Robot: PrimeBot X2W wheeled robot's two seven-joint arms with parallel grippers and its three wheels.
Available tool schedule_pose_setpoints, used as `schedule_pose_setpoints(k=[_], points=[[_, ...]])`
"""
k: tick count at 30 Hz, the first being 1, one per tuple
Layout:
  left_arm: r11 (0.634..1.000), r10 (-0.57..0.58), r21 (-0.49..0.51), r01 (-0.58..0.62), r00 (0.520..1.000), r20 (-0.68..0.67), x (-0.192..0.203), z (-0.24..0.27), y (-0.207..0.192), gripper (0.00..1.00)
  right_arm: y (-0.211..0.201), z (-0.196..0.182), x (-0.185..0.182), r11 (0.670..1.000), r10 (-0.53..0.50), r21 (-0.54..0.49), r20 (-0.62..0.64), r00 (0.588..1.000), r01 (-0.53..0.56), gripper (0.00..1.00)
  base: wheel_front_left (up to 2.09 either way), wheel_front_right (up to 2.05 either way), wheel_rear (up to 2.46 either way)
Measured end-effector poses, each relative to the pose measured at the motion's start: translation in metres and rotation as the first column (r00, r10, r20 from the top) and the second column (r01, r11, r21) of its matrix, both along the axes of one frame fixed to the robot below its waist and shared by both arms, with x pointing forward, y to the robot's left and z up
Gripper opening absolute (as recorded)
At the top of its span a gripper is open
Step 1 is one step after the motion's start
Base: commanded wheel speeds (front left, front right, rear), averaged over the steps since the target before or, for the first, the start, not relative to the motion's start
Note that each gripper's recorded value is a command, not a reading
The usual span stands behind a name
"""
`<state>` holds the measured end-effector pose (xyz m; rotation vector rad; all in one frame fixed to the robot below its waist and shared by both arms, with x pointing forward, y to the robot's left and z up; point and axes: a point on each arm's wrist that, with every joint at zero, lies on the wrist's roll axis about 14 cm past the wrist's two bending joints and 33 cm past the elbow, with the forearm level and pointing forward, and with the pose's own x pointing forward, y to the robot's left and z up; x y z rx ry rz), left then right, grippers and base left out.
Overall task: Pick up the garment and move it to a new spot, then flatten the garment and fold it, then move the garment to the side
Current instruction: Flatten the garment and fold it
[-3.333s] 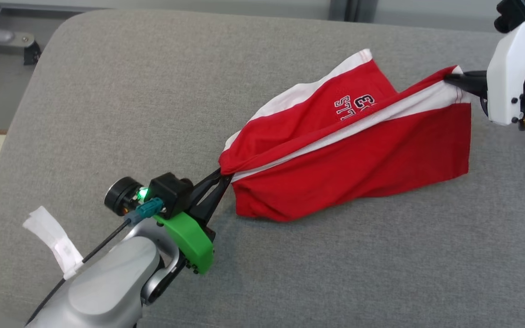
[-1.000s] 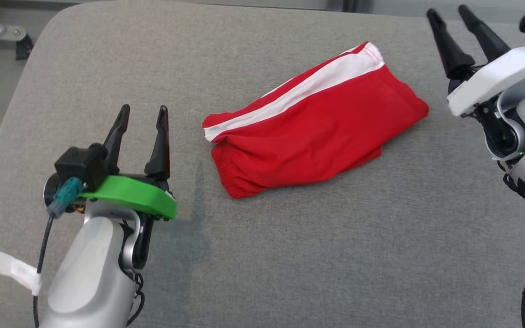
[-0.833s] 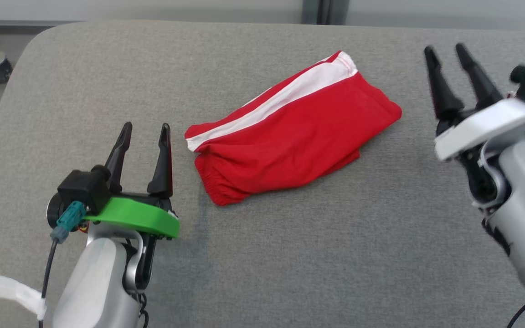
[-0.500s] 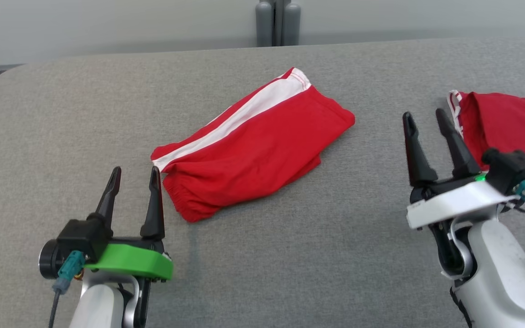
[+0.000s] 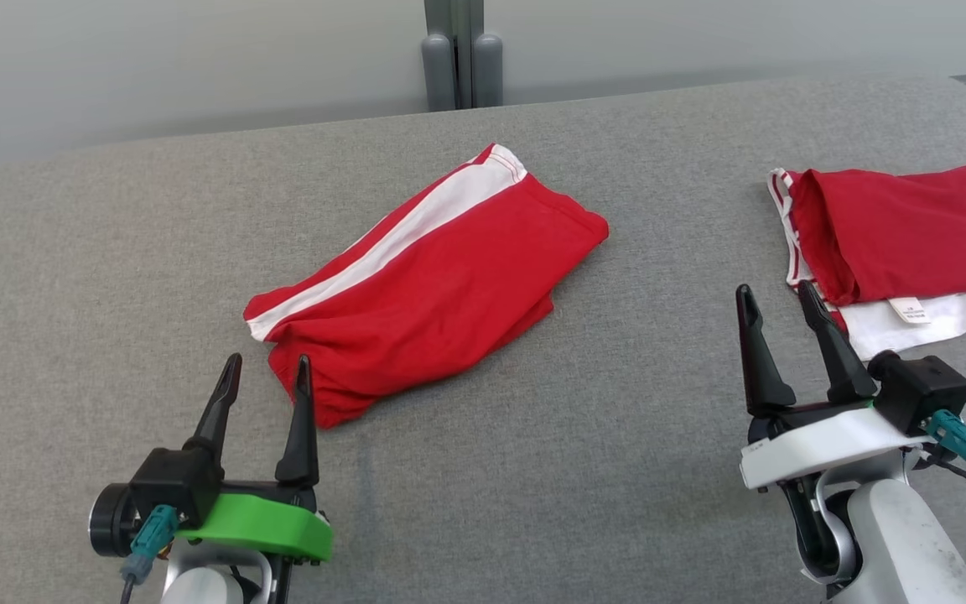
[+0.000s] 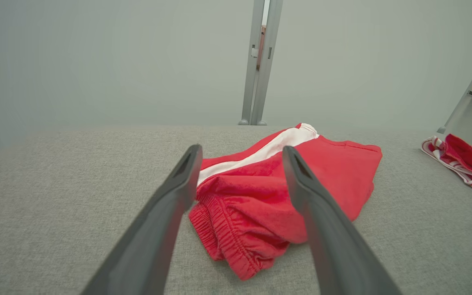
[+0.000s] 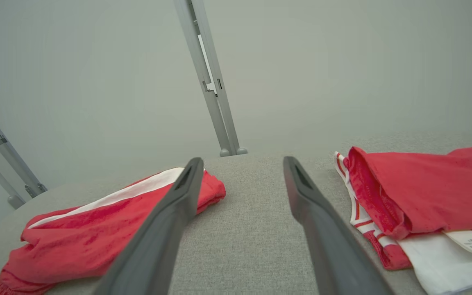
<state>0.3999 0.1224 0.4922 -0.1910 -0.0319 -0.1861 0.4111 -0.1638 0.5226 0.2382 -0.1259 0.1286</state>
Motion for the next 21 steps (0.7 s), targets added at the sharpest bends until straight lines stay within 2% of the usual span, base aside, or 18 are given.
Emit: schedule_pose_setpoints(k=[6, 11, 15, 17, 21], points=[[1.000, 0.002, -0.008, -0.002, 1.000, -0.011, 0.002, -0.003, -0.001, 1.00, 0.004, -0.014, 0.004, 1.000, 0.010, -0.010, -0.039, 0.999, -0.010, 1.00, 0.00, 0.00, 0.00], [1.000, 0.014, -0.023, -0.014, 1.000, -0.011, 0.007, -0.003, 0.002, 1.00, 0.033, -0.042, 0.009, 0.989, 0.090, 0.131, -0.142, 0.986, -0.072, 1.00, 0.00, 0.00, 0.00], [0.998, 0.037, -0.046, -0.037, 0.999, -0.017, 0.010, -0.003, 0.008, 1.00, 0.052, -0.046, 0.028, 0.944, 0.158, 0.318, -0.195, 0.968, -0.090, 1.00, 0.00, 0.00, 0.00], [0.997, 0.051, -0.060, -0.052, 0.998, -0.023, 0.011, -0.004, 0.012, 1.00, 0.058, -0.053, 0.039, 0.905, 0.191, 0.418, -0.243, 0.951, -0.075, 1.00, 0.00, 0.00, 0.00], [0.996, 0.073, -0.058, -0.074, 0.997, -0.033, 0.011, -0.007, 0.019, 1.00, 0.077, -0.064, 0.059, 0.845, 0.273, 0.530, -0.311, 0.910, -0.073, 1.00, 0.00, 0.00, 0.00]])
